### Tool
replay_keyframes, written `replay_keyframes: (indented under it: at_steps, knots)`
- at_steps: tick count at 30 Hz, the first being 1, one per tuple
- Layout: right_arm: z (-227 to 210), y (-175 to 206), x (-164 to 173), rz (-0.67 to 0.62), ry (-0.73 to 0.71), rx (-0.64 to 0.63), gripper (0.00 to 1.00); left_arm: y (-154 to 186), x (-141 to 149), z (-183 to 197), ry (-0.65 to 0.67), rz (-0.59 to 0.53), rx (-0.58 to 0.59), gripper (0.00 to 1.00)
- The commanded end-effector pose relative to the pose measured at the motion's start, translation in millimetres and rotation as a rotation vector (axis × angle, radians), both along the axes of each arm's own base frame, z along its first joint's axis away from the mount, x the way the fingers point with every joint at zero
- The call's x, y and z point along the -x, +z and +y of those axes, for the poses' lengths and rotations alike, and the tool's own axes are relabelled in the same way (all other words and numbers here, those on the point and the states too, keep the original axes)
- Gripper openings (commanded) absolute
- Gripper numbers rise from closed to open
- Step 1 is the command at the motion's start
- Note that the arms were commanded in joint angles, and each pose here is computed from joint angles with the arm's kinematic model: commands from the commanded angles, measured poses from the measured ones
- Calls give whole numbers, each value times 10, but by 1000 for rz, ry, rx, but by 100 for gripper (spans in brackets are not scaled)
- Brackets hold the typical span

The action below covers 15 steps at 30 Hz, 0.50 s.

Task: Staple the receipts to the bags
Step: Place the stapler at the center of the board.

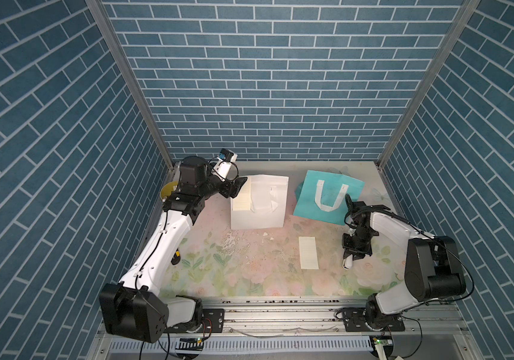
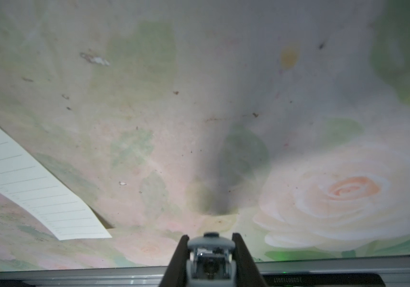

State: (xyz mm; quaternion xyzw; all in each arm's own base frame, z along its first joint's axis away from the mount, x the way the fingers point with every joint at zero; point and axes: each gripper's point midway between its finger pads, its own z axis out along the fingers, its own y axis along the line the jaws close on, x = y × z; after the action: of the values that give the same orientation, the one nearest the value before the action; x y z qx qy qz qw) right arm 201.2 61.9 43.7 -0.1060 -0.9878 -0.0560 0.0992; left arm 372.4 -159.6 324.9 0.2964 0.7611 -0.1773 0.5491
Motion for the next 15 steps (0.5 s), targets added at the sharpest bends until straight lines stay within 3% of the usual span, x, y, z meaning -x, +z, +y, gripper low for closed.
replay_keyframes:
  at_steps: [1,9,15]
  knots:
    - [-57,-42,32,14,17,17,31,-200,245,-75,-1,102,28,82]
    - [-113,73,-22,-23,47,42,39,-744,760,-430,-79,300,62,82]
    - [230,561,-113,-201,111,-93,38,-1152,1087,-763,-145,392,71,80]
